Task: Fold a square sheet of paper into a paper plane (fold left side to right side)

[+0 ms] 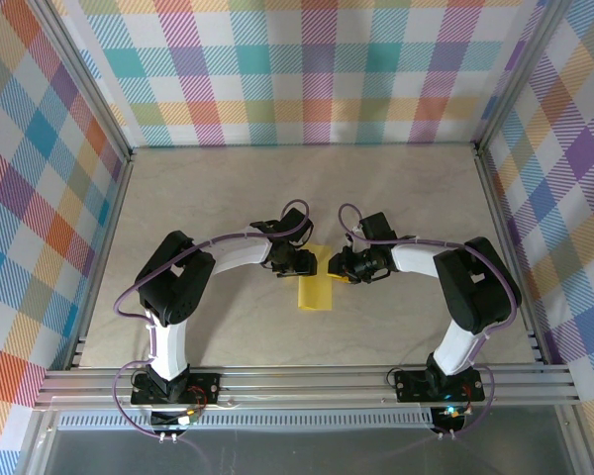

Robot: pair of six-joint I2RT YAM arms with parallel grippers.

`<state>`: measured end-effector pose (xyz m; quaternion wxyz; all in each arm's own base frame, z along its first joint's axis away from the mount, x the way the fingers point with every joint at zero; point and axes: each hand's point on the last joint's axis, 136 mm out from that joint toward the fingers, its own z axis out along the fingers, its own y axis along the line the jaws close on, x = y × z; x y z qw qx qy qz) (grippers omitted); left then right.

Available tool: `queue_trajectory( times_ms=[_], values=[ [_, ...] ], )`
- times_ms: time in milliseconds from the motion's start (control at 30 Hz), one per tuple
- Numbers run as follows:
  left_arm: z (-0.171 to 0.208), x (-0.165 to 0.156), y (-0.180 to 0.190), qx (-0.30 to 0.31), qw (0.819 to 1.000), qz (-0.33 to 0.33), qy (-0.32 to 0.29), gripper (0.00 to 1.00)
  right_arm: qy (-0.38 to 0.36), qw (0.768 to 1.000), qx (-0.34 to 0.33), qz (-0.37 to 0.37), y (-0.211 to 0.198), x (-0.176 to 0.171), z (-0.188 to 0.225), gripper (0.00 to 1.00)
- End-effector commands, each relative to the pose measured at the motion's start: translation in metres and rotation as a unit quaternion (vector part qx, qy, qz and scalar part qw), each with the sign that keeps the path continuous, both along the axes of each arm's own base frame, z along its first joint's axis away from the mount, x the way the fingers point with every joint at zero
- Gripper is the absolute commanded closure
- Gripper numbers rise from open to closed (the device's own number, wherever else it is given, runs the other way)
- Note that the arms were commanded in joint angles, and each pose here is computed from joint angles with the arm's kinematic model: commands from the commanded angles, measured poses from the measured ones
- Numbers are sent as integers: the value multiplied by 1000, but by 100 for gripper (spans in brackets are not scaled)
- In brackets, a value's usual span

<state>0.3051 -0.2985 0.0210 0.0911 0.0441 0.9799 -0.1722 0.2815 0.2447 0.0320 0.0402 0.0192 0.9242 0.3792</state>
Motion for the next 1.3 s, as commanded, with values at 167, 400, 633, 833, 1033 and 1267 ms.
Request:
queue_trajectory(
  times_ms=[167, 400, 633, 833, 1033, 1267],
  values=[
    [-50, -23, 4, 37, 998, -17, 44, 47, -4, 1000, 7, 8, 10, 6, 2, 80],
    [-50, -23, 5, 38, 998, -17, 43, 47, 11, 1000, -11, 13, 12, 3, -10, 92],
    [-48, -22, 5, 38, 998, -16, 39, 47, 43, 998, -52, 9, 2, -7, -31, 99],
    [-24, -14, 5, 32, 999, -15, 13, 45, 66, 994, -84, 3, -8, -15, -45, 100],
    [29, 1, 11, 15, 999, -13, -41, 37, 76, 992, -97, 1, -12, -20, -51, 100],
    [81, 1, 2, -66, 993, -30, -91, 28, 79, 992, -101, 0, -13, -20, -53, 100]
  ],
)
